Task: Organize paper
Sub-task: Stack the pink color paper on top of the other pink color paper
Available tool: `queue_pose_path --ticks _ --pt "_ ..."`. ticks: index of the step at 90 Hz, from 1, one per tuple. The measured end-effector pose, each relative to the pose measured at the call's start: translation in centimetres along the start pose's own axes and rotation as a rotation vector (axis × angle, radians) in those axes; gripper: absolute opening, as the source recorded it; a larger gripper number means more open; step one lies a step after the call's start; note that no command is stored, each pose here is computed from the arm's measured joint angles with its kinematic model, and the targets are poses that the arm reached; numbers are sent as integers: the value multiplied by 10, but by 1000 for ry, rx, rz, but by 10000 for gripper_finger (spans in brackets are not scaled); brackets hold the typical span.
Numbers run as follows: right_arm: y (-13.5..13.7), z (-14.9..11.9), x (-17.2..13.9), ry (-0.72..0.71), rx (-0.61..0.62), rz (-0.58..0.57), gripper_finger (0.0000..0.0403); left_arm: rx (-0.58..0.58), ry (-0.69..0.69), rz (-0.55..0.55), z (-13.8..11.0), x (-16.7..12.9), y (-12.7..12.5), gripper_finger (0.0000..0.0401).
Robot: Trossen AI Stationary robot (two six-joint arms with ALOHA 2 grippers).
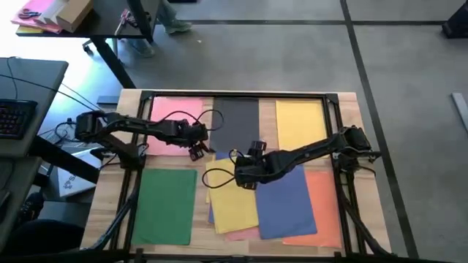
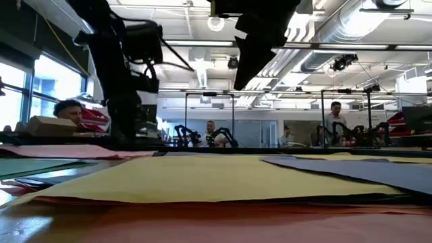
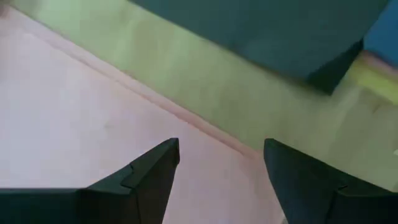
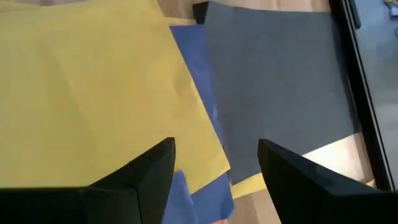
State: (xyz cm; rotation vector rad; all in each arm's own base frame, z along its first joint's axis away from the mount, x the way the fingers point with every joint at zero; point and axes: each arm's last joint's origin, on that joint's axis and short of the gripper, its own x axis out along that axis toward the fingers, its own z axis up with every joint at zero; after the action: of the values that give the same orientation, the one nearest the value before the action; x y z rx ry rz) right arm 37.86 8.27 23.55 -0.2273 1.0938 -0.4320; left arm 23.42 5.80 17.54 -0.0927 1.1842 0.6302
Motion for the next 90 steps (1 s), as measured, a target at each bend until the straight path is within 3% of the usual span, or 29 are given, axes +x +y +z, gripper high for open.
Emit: queue_pose_path --ticks 13,25,37,51,61,90 --pt "-3 3 2 -14 28 0 216 -87 21 88 0 3 23 222" --pt "-2 8 2 -58 58 10 216 -169 -72 7 17 18 34 209" --pt "-1 14 2 -114 82 24 216 -259 -175 23 33 36 47 199" --pt "1 19 1 -160 79 50 216 -329 -88 122 29 70 61 194" --pt "1 20 1 -162 73 54 216 -366 -40 131 26 85 66 193" --pt "2 18 2 -148 102 61 216 -391 -65 251 27 78 76 193"
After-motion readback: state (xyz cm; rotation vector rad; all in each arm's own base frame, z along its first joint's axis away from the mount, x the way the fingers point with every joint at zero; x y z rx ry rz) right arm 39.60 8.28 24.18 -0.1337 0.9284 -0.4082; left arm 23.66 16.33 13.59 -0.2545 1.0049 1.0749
